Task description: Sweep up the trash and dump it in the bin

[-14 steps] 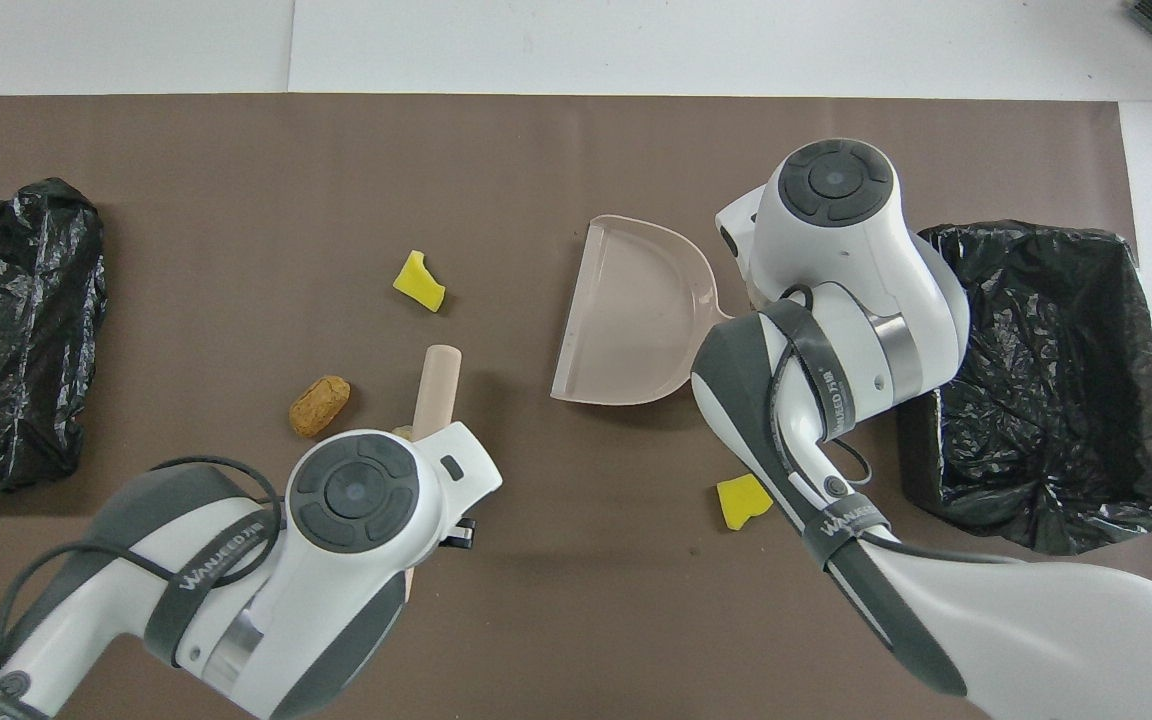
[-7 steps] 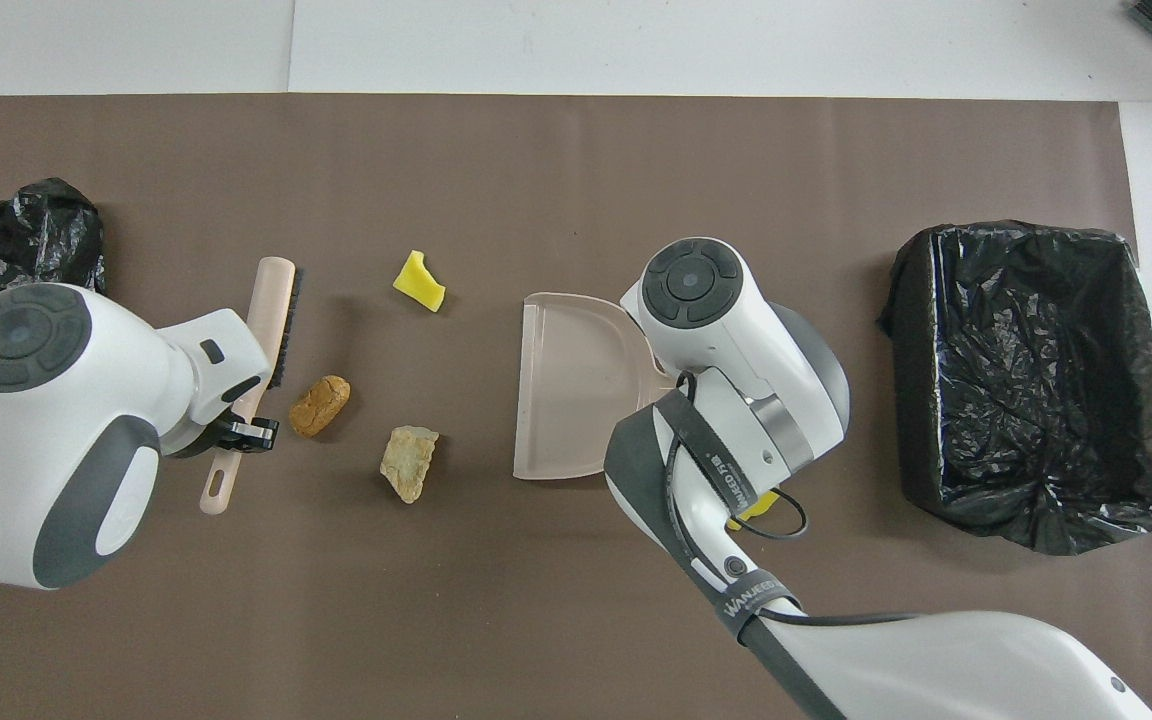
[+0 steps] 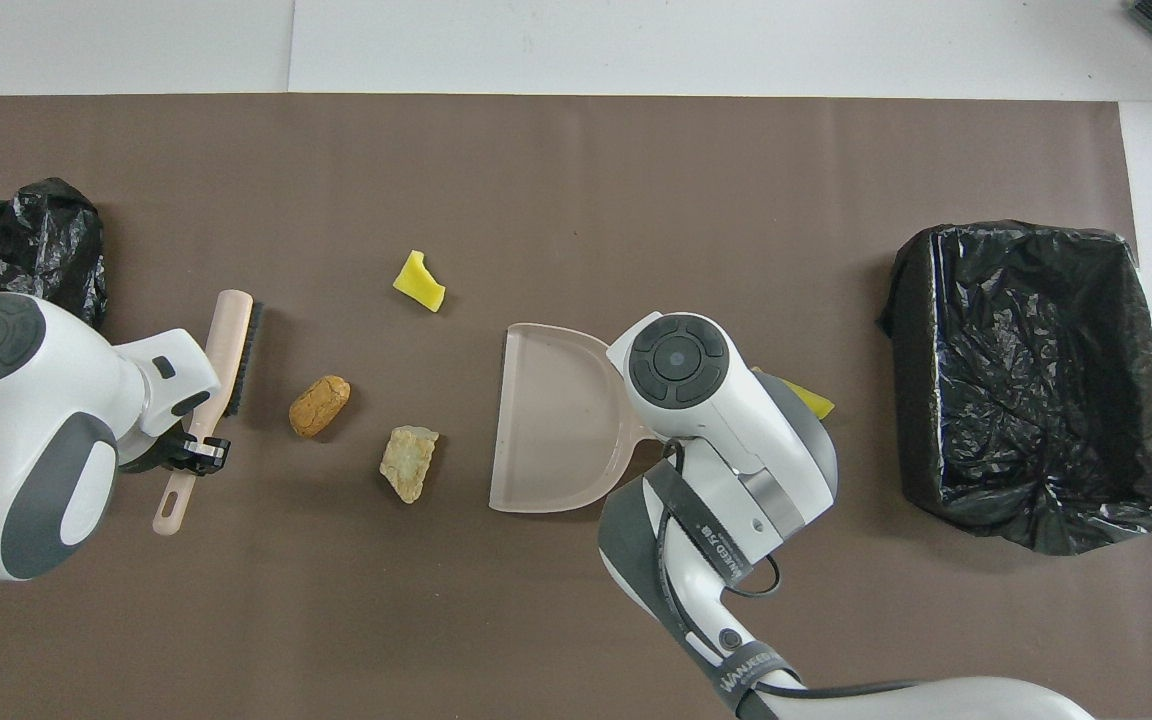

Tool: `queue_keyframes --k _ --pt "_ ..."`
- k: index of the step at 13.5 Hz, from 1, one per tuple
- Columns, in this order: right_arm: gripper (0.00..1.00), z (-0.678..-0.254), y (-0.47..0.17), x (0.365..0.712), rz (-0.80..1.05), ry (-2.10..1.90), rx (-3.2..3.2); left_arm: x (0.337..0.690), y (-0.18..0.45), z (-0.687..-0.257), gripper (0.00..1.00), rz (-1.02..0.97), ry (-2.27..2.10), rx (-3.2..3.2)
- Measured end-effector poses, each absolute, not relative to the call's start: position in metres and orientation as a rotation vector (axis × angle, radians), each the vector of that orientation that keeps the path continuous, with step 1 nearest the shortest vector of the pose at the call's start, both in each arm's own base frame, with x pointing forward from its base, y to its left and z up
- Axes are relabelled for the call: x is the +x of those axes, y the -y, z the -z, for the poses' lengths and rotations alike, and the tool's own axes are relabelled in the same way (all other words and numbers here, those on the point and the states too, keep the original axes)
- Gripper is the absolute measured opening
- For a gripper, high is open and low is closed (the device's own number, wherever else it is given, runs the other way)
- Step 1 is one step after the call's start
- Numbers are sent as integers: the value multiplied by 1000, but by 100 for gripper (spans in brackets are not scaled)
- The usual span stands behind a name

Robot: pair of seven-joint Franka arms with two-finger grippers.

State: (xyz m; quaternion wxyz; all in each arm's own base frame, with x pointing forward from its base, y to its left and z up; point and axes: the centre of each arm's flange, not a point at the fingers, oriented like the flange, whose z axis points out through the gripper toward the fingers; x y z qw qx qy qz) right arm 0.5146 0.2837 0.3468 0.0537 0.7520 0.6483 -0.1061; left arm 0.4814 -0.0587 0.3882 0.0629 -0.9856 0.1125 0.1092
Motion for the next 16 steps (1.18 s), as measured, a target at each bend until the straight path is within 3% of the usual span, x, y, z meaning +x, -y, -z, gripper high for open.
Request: queue_keyframes --k 3,9,16 --pt "32 -345 -284 513 325 -1950 2318 445 77 -375 26 -393 -326 -2950" --pt "32 -345 -289 508 346 -1958 2317 382 190 -373 26 -368 -100 -2895" --pt "32 -345 -293 505 347 -1964 2310 378 243 -364 26 -399 85 -3038"
